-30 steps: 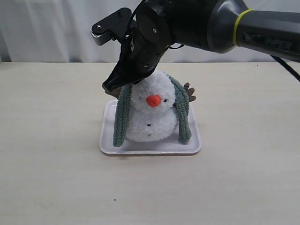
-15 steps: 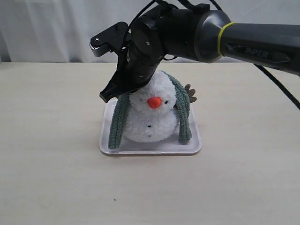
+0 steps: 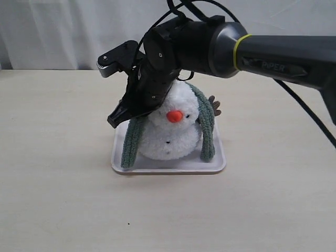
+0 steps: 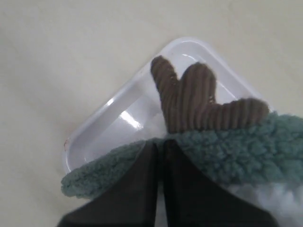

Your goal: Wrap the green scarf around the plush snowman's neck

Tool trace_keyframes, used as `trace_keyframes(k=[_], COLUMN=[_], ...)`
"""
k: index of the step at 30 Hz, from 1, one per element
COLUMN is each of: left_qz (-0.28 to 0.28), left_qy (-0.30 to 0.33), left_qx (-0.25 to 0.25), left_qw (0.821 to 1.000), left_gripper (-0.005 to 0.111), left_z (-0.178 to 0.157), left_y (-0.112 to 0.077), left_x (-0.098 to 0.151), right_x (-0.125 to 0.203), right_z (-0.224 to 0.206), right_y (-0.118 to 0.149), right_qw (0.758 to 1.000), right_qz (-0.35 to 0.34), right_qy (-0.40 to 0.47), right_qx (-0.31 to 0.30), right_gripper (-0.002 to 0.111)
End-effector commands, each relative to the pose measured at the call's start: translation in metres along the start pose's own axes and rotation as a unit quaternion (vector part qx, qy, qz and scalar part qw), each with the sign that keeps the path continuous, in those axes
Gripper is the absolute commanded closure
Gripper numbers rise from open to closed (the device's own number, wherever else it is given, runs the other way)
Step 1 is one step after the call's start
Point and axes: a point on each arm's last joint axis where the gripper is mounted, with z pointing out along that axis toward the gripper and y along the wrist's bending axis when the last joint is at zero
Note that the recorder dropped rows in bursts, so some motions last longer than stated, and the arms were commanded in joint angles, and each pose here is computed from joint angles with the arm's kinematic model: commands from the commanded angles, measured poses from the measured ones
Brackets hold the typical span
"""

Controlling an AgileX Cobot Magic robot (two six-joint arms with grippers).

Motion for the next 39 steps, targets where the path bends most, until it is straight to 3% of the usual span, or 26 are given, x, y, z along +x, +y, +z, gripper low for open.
trace_keyframes(k=[1,7,13,16,23,28,33,36,39], left_qz=[-0.001,-0.001,-0.001,-0.001,-0.001,-0.001,-0.001,-0.001,-0.001], left_qy=[-0.007,-0.007,-0.007,-0.007,-0.007,-0.007,-0.007,-0.007,-0.007], left_qx=[-0.001,-0.001,-0.001,-0.001,-0.001,-0.001,-0.001,-0.001,-0.001], left_qw=[1.0,1.0,1.0,1.0,1.0,1.0,1.0,1.0,1.0], left_gripper=[0.107,0.107,0.107,0.107,0.107,0.107,0.107,0.107,0.107], left_z=[0.0,0.0,0.0,0.0,0.0,0.0,0.0,0.0,0.0], left_y=[0.0,0.0,0.0,0.0,0.0,0.0,0.0,0.0,0.0], left_x=[0.0,0.0,0.0,0.0,0.0,0.0,0.0,0.0,0.0], right_x=[0.001,-0.004,-0.008,-0.01,-0.009,0.001,0.01,0.016,0.02], right_z=[0.003,-0.014,-0.045,-0.058,-0.07,-0.068,-0.061,-0.052,-0.042], right_y=[0.002,0.001,0.0,0.001,0.015,0.037,0.059,0.067,0.068], right_qw=[1.0,0.999,0.999,0.999,0.994,0.988,0.986,0.989,0.995], right_qz=[-0.008,-0.036,-0.027,-0.021,-0.001,-0.057,-0.062,-0.064,-0.011], right_qy=[0.005,-0.013,-0.032,-0.041,-0.04,0.011,0.037,0.048,0.063], right_qx=[-0.01,-0.009,-0.014,-0.02,-0.099,-0.146,-0.15,-0.123,-0.083], right_gripper=[0.104,0.099,0.068,0.058,0.055,0.054,0.042,0.039,0.039])
